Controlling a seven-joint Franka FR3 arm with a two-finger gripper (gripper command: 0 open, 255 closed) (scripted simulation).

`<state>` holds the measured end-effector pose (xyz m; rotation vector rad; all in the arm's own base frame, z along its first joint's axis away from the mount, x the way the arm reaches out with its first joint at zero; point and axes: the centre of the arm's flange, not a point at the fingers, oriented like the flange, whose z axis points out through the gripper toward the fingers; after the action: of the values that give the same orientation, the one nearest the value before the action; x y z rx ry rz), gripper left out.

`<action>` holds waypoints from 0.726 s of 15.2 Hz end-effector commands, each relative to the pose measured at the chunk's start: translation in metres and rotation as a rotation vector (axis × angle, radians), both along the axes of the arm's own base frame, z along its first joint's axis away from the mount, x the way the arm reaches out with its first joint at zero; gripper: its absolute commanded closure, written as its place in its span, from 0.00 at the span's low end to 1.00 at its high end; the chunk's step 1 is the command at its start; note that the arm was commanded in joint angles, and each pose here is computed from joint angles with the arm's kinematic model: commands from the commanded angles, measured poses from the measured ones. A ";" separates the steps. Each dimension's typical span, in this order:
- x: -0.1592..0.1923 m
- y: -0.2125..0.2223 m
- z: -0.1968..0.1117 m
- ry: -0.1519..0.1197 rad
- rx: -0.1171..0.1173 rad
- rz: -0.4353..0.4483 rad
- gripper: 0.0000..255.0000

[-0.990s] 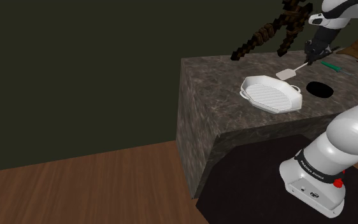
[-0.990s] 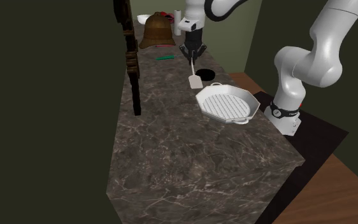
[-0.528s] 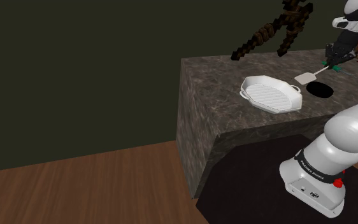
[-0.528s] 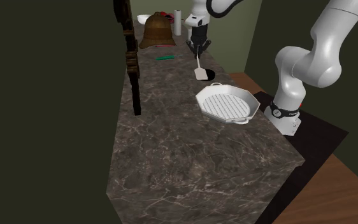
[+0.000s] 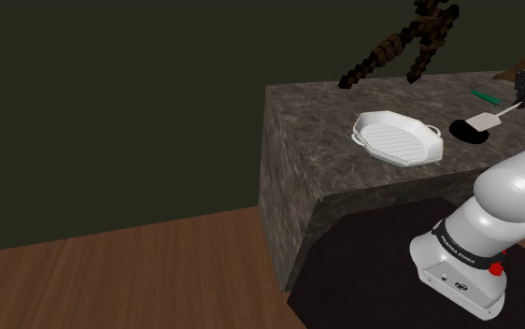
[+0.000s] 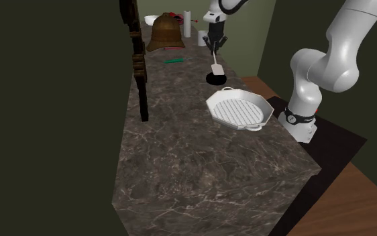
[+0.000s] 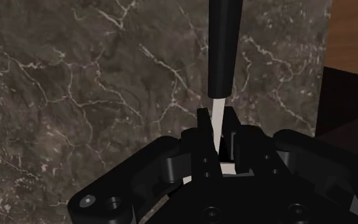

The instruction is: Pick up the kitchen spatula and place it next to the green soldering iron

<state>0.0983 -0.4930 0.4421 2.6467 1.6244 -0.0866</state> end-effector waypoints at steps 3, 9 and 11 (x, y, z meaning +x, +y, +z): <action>-0.045 -0.028 -0.003 0.000 -0.001 0.002 1.00; -0.118 -0.072 -0.003 0.000 -0.001 0.002 1.00; -0.118 -0.072 -0.013 0.000 -0.001 0.002 1.00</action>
<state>-0.0169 -0.5630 0.4337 2.6483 1.6247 -0.0893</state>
